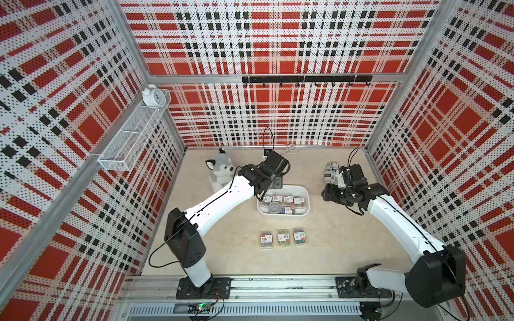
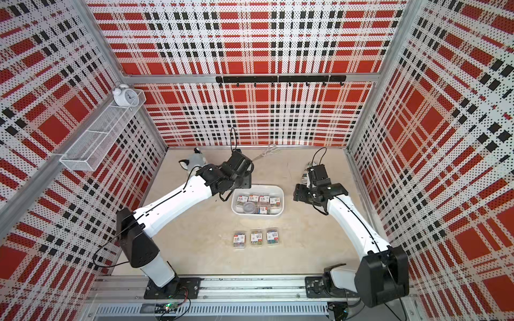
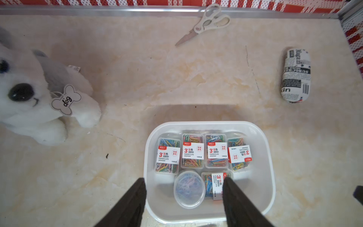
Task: Take the paper clips out of the storage box
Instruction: Pick up the boxed paper clips from the storage box.
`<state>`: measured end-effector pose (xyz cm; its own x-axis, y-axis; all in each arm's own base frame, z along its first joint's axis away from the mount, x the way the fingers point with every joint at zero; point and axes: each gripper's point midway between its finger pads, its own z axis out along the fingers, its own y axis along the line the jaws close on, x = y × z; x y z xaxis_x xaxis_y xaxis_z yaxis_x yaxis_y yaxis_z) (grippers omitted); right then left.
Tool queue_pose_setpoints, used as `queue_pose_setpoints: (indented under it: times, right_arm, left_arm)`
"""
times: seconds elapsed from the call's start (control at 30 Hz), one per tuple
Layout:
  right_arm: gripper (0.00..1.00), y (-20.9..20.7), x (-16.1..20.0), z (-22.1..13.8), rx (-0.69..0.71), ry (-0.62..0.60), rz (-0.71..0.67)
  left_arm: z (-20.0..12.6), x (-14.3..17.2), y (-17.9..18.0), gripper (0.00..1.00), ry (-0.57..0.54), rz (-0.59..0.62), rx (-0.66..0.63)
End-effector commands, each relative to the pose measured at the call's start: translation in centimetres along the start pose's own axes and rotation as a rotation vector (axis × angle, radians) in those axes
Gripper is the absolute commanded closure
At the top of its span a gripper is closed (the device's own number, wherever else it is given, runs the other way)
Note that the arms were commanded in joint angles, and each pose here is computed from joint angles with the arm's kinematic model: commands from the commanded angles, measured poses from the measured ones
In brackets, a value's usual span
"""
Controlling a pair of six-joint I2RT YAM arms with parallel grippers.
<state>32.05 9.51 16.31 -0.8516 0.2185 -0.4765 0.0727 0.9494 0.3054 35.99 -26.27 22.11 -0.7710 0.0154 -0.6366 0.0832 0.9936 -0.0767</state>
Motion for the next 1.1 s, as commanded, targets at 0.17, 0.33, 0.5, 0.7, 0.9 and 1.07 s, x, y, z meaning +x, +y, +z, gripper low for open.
queue_pose_setpoints:
  times: [0.17, 0.33, 0.5, 0.7, 0.9, 1.07]
  right_arm:
    - [0.25, 0.8, 0.0, -0.7, -0.072, -0.033, 0.009]
    - [0.25, 0.8, -0.3, -0.4, -0.062, -0.032, 0.016]
    - [0.25, 1.5, -1.2, 0.3, -0.086, -0.038, 0.018]
    - [0.25, 2.5, -3.5, -0.7, -0.089, -0.039, 0.051]
    - [0.25, 3.2, -5.0, -1.7, -0.083, -0.006, 0.124]
    - [0.26, 3.6, -5.6, -2.2, -0.104, 0.019, 0.176]
  left_arm:
    - [1.2, 2.4, -0.4, 0.33, 0.063, 0.038, -0.06]
    - [2.6, 3.1, -0.8, 0.32, 0.091, 0.077, -0.075]
    - [3.7, 2.6, -0.7, 0.3, 0.08, 0.116, -0.09]
    - [3.1, -0.1, -2.4, 0.29, 0.034, 0.076, -0.017]
    - [2.6, -2.3, -3.3, 0.31, 0.031, -0.011, 0.05]
    - [3.3, -1.9, -3.4, 0.34, 0.088, -0.022, 0.052]
